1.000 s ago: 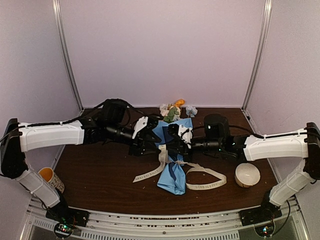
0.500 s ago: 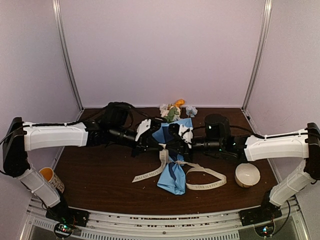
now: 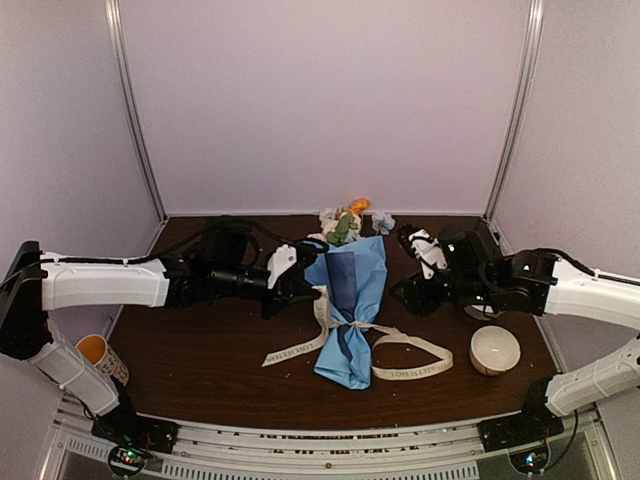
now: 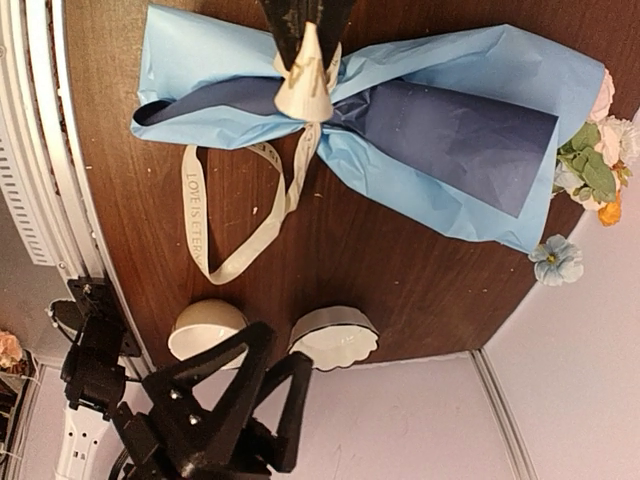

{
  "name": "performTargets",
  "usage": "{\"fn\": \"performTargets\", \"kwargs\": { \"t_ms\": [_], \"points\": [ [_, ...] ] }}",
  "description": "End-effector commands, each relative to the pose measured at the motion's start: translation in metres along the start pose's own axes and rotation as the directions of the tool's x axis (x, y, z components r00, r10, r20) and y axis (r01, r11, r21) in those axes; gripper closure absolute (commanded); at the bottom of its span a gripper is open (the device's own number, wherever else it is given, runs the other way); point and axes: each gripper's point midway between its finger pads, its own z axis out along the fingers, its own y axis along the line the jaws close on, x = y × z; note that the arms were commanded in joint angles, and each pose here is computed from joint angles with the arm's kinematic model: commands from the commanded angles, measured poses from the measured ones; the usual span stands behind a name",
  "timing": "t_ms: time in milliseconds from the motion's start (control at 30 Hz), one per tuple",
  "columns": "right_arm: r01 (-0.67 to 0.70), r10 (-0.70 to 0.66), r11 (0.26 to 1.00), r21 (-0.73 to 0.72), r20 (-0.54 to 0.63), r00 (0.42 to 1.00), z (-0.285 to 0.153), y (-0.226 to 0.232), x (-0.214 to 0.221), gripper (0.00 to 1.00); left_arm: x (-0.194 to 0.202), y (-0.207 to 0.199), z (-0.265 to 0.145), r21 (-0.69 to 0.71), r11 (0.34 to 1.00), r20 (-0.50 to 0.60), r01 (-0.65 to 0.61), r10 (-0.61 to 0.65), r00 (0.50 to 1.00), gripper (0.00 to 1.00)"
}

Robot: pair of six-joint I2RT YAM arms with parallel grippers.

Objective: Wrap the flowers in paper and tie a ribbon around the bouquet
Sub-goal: Pass from the right arm to the left, then pick up the right side of the half-tied ribbon from the center of the board.

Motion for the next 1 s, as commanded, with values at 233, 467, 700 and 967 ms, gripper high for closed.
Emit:
{"fn": "performTargets", "kwargs": {
  "t_ms": [233, 467, 700, 967],
  "points": [
    [-0.215, 0.206, 0.977, -0.006, -0.255, 0.945, 0.005, 0.017, 0.075, 0.50, -0.016, -0.008, -0.004, -0.016, 0.999, 0.056, -0.031, 0.031, 0.998, 1.00],
    [-0.096, 0.058, 0.994, -0.054, -0.484, 0.873, 0.051, 0.038, 0.122, 0.48, -0.012, -0.007, -0.001, -0.017, 0.999, 0.028, -0.031, 0.032, 0.999, 1.00],
    [-0.078, -0.006, 0.988, -0.134, -0.537, 0.844, 0.064, 0.054, 0.142, 0.47, -0.008, -0.005, 0.001, -0.026, 0.999, 0.015, -0.038, 0.038, 0.999, 1.00],
    [-0.002, -0.091, 0.988, -0.157, -0.583, 0.807, 0.078, 0.052, 0.163, 0.49, -0.002, -0.002, 0.003, -0.033, 0.999, -0.021, -0.042, 0.041, 0.999, 1.00]
  ]
}}
